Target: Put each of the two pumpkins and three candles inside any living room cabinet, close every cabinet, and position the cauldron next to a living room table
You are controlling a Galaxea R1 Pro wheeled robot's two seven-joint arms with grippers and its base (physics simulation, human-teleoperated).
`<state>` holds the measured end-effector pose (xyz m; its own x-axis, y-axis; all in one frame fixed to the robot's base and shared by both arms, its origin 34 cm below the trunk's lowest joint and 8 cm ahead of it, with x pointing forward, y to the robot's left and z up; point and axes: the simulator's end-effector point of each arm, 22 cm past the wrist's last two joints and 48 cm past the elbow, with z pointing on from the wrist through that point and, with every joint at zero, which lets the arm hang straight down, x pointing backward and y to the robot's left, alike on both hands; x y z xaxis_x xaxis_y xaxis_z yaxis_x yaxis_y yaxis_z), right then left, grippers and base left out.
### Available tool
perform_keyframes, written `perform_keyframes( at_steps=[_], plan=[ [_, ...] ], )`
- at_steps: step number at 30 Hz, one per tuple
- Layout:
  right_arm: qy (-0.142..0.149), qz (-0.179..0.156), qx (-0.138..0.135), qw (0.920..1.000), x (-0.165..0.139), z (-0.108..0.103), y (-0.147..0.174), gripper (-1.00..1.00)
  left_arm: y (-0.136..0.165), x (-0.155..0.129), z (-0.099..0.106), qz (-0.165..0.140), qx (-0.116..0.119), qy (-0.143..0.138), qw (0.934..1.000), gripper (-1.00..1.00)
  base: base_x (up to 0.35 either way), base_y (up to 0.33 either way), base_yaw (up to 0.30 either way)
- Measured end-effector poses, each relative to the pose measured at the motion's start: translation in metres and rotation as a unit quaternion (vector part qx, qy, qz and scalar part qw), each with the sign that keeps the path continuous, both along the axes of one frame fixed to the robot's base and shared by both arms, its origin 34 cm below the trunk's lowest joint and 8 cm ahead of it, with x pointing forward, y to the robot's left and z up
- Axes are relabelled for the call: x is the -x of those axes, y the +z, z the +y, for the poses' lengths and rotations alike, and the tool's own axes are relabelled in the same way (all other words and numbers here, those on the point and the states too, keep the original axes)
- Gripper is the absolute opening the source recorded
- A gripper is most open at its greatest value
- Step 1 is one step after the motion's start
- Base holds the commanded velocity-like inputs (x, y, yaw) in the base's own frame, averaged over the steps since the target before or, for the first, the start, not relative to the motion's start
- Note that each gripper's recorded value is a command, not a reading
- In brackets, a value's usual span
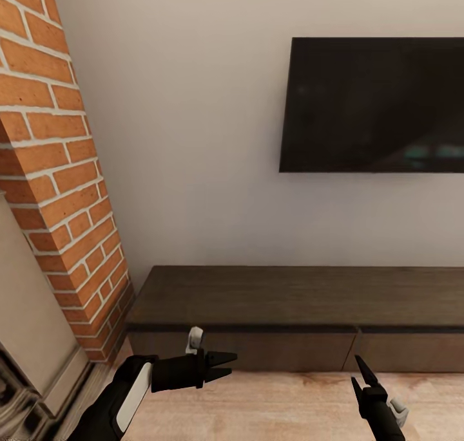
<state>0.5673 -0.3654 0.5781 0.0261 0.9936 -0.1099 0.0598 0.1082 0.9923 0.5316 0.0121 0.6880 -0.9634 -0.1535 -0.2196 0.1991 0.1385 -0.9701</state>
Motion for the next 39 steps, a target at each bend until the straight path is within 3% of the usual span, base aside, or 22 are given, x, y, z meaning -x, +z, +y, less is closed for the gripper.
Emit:
perform_keyframes(
  at_steps=[39],
  plan=[
    [0.0,0.001,0.0,1.0,0.017,0.0,-0.083,1.0,-0.079,0.017,-0.001,-0.002,0.007,-0.002,1.0,1.0,0.0,0.0,0.0]
  ],
)
